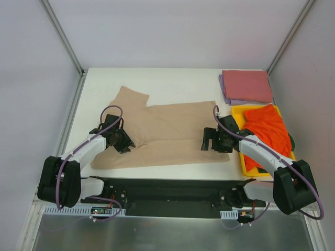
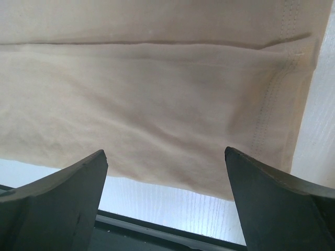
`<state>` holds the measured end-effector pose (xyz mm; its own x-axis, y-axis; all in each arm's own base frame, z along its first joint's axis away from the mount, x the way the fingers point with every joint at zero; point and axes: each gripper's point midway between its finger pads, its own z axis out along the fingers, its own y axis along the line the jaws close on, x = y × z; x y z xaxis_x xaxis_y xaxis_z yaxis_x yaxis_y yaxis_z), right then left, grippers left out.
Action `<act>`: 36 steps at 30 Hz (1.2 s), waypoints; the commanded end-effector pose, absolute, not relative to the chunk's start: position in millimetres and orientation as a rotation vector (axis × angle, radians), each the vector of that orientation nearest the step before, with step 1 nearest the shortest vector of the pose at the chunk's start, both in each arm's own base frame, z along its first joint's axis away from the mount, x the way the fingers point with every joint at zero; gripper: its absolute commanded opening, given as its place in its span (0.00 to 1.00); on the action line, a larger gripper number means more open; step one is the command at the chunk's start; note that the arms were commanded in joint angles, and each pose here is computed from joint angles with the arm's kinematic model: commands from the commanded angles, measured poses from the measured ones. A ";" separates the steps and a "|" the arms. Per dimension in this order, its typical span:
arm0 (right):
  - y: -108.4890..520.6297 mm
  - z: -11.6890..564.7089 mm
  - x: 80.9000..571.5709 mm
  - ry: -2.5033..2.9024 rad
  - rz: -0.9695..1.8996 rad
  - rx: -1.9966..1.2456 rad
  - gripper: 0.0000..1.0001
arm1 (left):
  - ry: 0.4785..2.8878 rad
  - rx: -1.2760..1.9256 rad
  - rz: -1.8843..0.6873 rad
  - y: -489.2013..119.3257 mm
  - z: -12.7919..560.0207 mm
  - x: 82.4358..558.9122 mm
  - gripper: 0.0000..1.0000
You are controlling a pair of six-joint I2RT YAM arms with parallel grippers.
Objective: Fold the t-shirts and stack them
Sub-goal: Fold the flattened tshirt in 1/3 of the way
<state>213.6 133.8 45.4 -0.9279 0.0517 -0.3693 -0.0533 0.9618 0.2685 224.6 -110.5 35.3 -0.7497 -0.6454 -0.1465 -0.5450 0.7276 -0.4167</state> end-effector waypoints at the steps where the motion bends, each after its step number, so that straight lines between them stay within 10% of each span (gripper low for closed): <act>1: 134.8 55.5 222.2 2.705 0.375 0.001 0.96 | 2.591 -0.918 -0.516 -113.0 44.6 248.9 0.30; 6: 132.9 56.5 223.2 2.703 0.356 -0.002 0.96 | 2.580 -0.884 -0.495 -112.4 47.2 264.3 0.00; 24: 125.9 61.3 228.6 2.720 0.294 -0.019 0.96 | 2.625 -0.309 -0.712 -177.6 81.8 370.3 0.00; 31: 128.4 61.1 234.1 2.735 0.295 -0.026 0.96 | 2.662 -0.074 -0.633 -197.3 94.9 383.1 0.99; 36: 130.7 60.6 234.3 2.739 0.307 -0.033 0.96 | 2.581 -0.105 -0.575 -182.3 124.6 370.5 0.99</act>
